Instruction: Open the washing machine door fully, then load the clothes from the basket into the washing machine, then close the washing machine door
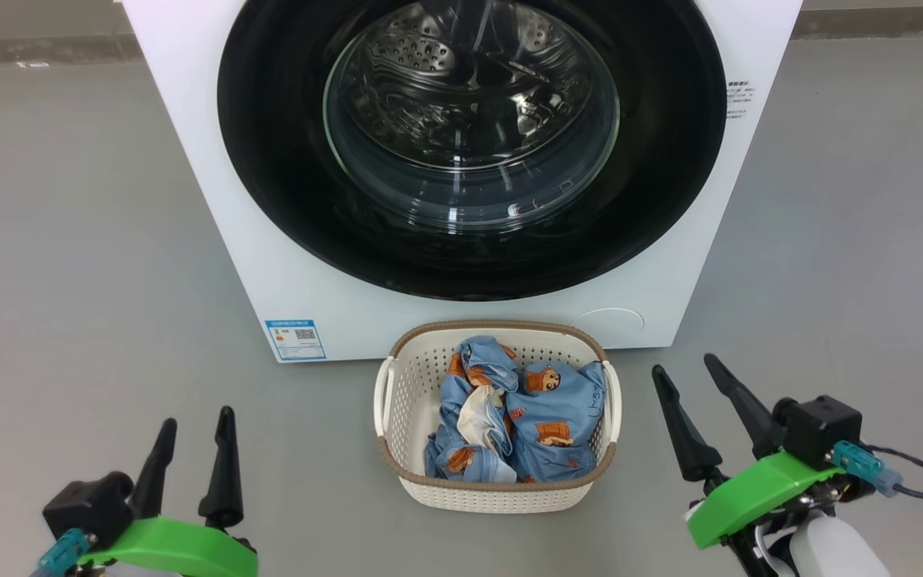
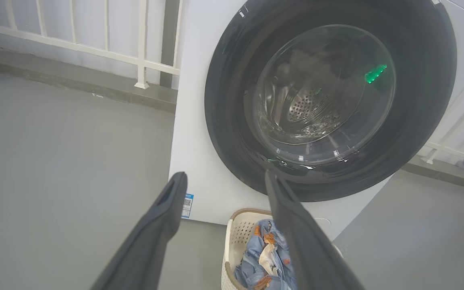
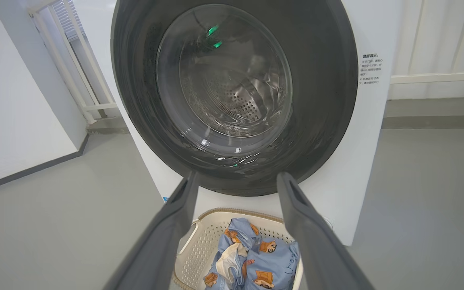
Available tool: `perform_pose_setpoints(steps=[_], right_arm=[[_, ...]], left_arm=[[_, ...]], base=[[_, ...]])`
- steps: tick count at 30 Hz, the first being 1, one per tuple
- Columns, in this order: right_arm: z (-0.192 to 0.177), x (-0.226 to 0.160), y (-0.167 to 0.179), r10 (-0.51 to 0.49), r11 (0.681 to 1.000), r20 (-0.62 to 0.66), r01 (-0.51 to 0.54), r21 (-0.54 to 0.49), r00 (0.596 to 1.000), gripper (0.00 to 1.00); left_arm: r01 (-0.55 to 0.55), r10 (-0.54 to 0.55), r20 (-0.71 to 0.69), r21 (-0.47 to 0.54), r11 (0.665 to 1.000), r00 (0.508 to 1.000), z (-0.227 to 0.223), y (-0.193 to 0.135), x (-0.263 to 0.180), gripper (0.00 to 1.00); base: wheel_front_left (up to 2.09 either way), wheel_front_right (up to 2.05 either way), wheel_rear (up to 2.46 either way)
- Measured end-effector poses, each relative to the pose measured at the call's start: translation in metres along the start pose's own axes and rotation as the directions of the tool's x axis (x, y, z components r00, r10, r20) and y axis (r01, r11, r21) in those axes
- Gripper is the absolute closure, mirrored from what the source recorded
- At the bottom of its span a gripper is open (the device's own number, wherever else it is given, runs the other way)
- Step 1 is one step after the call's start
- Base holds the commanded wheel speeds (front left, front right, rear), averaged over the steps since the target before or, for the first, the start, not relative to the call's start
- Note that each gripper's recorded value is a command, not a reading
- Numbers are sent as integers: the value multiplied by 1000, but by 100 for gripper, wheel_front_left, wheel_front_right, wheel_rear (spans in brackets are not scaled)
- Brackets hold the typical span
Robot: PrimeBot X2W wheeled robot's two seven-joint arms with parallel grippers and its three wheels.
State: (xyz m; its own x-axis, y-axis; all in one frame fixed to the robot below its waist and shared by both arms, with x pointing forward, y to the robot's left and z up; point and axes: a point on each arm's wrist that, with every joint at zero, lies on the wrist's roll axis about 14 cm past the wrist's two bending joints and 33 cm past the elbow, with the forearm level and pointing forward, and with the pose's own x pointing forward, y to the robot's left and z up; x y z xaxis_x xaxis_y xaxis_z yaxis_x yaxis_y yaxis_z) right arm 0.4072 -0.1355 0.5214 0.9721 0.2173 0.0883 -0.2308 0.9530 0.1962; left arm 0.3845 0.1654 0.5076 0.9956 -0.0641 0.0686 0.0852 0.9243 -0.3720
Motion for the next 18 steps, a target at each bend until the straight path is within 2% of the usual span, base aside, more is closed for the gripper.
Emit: perform_pose_setpoints(steps=[9,18], right_arm=[[4,4,7,43,993,16,-41,-111,999,0],[7,6,10,52,992,23,-49,-116,998,0]], left_arm=[[35,-38,25,88,995,999,6,-6,3,0],[38,-42,36,96,995,998,10,-7,2,0]], base=[[0,0,0],[0,0,0]])
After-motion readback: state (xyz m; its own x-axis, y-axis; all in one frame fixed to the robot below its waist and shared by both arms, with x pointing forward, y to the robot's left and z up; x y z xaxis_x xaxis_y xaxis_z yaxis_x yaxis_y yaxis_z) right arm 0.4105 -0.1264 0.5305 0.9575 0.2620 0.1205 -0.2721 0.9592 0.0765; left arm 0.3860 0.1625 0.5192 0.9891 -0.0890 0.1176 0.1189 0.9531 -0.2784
